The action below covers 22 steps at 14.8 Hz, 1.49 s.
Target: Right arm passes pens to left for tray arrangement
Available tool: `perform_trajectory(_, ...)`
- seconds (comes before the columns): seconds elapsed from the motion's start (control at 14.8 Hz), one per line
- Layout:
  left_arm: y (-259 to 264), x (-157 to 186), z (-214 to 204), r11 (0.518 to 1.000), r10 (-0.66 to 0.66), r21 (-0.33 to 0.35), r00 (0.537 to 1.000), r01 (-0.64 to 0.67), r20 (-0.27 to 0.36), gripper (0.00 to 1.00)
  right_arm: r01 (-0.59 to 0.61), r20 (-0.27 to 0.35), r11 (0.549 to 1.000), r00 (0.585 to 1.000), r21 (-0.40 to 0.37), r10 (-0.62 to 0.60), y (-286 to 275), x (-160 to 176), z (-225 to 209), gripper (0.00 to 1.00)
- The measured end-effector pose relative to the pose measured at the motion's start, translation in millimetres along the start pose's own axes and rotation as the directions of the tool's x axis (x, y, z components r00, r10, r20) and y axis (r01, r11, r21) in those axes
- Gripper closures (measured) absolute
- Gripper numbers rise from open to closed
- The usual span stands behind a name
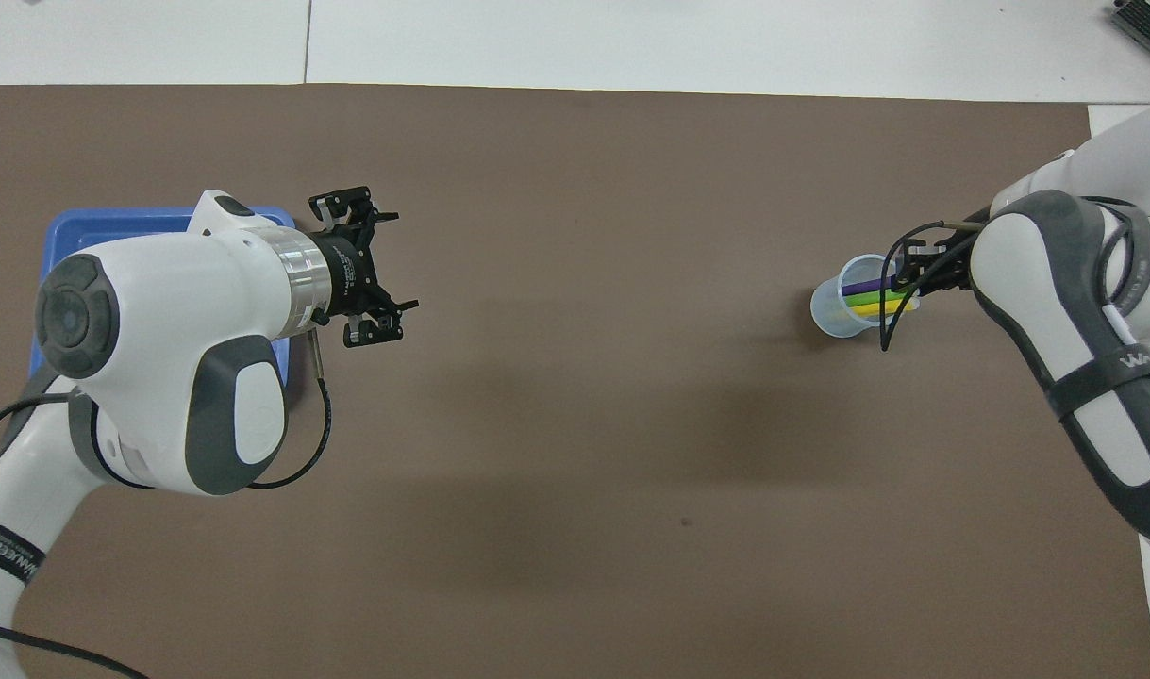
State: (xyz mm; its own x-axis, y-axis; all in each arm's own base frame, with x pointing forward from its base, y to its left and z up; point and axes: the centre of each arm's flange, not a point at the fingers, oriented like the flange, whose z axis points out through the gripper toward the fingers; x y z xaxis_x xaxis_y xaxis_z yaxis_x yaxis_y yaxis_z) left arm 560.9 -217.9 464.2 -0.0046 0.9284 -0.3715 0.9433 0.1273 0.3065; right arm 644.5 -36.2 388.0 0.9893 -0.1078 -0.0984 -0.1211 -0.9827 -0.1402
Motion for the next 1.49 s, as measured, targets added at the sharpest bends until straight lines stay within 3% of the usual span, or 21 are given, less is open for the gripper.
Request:
perform_trajectory(0.14,-0.1,-0.1,0.0,1.0,0.0,0.0,1.0,0.0,0.0,0.0,0.0,-0.002,1.0,1.0,0.0,0.0,-0.3,-0.3,-1.5,0.67)
perform_trajectory(0.27,-0.1,-0.1,0.0,1.0,0.0,0.0,1.0,0.0,0.0,0.0,0.001,-0.004,1.0,1.0,0.001,-0.001,-0.5,-0.6,-2.5,0.74)
perform_trajectory(0.34,-0.1,-0.1,0.0,1.0,0.0,0.0,1.0,0.0,0.0,0.0,0.001,-0.004,1.0,1.0,0.001,-0.001,-0.5,-0.6,-2.7,0.73)
perform_trajectory(0.47,-0.1,-0.1,0.0,1.0,0.0,0.0,1.0,0.0,0.0,0.0,0.001,-0.006,1.0,1.0,0.001,-0.001,-0.7,-0.5,-4.0,0.59)
perform_trajectory(0.61,-0.1,-0.1,0.0,1.0,0.0,0.0,1.0,0.0,0.0,0.0,0.008,-0.015,1.0,1.0,0.001,-0.008,-0.9,-0.1,-6.1,0.56)
perform_trajectory(1.49,-0.4,0.0,0.4,1.0,0.0,0.001,1.0,0.0,0.0,0.0,0.038,-0.06,0.999,0.997,-0.003,-0.038,-1.6,4.1,-6.9,0.59)
